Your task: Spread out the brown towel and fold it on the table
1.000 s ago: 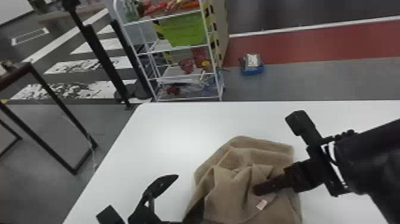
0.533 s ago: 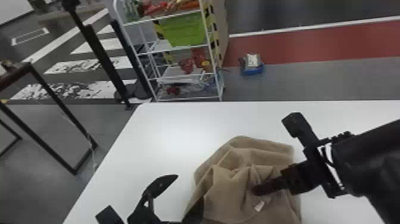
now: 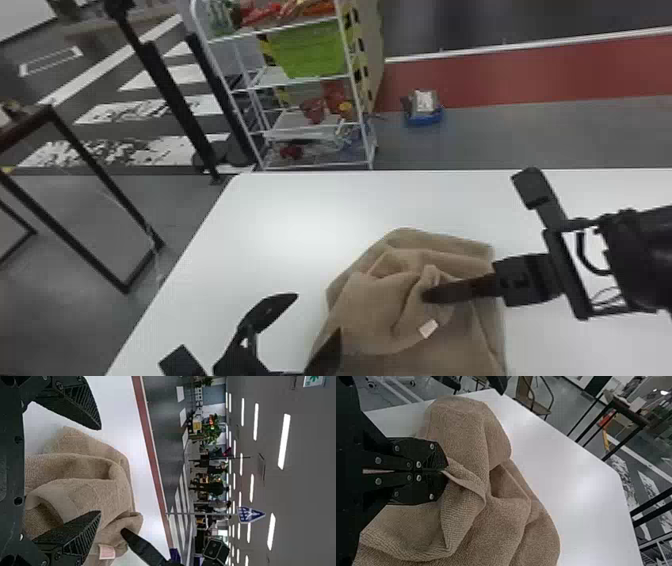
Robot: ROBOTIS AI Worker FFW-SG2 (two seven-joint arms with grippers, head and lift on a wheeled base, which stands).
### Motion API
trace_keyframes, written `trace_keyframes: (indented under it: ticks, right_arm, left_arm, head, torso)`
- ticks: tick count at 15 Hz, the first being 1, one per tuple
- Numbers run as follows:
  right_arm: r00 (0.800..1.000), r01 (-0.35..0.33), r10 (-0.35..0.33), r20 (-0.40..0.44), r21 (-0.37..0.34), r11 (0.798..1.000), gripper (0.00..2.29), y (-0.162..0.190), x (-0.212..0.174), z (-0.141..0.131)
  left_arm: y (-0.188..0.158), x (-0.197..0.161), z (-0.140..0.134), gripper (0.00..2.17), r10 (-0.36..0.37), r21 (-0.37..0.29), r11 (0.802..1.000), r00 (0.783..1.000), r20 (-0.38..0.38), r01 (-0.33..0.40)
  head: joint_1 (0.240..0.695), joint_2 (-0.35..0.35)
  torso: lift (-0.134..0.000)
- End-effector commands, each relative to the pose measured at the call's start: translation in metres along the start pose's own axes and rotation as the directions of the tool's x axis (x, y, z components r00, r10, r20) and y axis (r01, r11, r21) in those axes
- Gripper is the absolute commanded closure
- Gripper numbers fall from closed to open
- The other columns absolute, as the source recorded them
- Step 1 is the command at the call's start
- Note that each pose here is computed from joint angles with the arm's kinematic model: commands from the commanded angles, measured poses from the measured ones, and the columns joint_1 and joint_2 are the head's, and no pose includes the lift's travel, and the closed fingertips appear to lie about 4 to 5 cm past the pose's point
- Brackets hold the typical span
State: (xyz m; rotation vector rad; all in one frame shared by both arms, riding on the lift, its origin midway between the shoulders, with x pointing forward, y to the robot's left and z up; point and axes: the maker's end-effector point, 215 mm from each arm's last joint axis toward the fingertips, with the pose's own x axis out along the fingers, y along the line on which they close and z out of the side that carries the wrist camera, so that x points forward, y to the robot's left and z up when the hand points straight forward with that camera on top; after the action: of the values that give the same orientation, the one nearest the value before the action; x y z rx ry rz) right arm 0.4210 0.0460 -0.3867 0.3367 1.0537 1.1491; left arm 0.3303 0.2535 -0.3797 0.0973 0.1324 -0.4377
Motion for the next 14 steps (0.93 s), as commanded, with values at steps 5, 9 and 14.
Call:
trace_keyframes:
  ticks: [5, 9, 14]
  right_arm:
    - [0.954, -0.180, 0.157, 0.256, 0.073, 0.981, 1.18, 0.019, -0.090, 0.063]
    - [0.891, -0.209, 0.173, 0.420, 0.042, 0.977, 1.18, 0.014, -0.177, 0.100]
    - [0.859, -0.162, 0.087, 0.504, 0.108, 0.981, 1.18, -0.026, -0.226, 0.094]
  left_arm:
    - [0.001, 0.000, 0.003, 0.14, 0.006, 0.001, 1.000, 1.000, 0.008, -0.006]
    - [0.005, -0.002, 0.003, 0.14, 0.013, 0.002, 1.000, 1.000, 0.007, -0.013]
    - [0.003, 0.001, 0.004, 0.14, 0.010, 0.000, 1.000, 1.000, 0.008, -0.010]
  head:
    - [0.695, 0.350]
    - [0.695, 0.313]
    - [0.695, 0.216]
  torso:
    - [-0.124]
    - [-0.124]
    - [-0.124]
